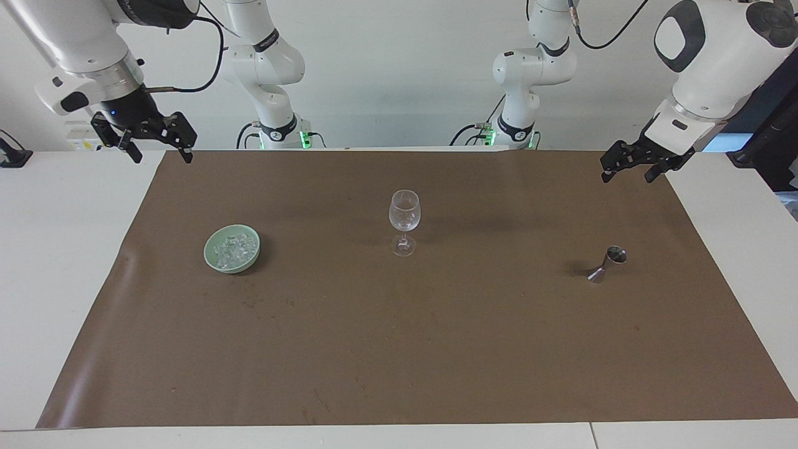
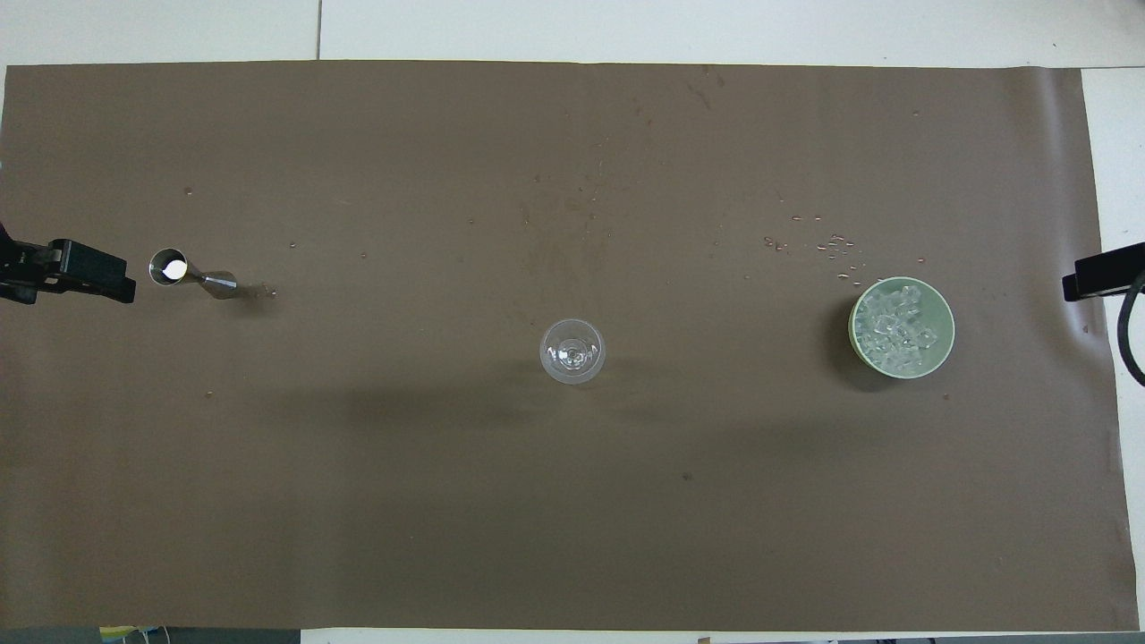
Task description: Pour wine and add ice with both arms
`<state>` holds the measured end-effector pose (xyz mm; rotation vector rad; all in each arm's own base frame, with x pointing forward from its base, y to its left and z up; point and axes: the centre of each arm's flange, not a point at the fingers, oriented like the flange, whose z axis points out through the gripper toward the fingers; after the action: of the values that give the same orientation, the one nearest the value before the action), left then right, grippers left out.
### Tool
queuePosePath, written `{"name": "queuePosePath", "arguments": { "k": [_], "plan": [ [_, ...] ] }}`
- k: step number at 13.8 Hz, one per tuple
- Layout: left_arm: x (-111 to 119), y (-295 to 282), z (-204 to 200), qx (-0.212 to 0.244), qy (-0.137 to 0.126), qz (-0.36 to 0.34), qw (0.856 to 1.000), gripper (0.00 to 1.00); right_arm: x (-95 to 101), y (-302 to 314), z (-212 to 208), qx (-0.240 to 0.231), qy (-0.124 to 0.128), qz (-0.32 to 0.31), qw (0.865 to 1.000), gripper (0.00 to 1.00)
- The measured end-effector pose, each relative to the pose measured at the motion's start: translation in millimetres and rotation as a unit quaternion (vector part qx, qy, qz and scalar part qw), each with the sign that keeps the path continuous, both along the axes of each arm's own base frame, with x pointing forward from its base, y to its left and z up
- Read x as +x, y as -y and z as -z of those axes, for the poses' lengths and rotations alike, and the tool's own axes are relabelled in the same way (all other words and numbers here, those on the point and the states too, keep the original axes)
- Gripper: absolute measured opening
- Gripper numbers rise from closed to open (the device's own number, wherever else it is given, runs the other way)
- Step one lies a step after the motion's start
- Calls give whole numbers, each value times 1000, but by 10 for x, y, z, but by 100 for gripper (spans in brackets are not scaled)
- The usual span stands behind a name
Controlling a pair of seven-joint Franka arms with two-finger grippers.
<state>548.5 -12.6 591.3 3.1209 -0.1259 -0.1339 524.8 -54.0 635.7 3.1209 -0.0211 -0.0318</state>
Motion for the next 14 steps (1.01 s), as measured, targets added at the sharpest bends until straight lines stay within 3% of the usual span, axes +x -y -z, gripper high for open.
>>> {"name": "queuePosePath", "arguments": {
  "k": [14],
  "plan": [
    [15, -2, -11, 0, 7, -1, 1000, 100, -3, 20, 3, 0, 0, 2, 1000, 100]
  ]
}}
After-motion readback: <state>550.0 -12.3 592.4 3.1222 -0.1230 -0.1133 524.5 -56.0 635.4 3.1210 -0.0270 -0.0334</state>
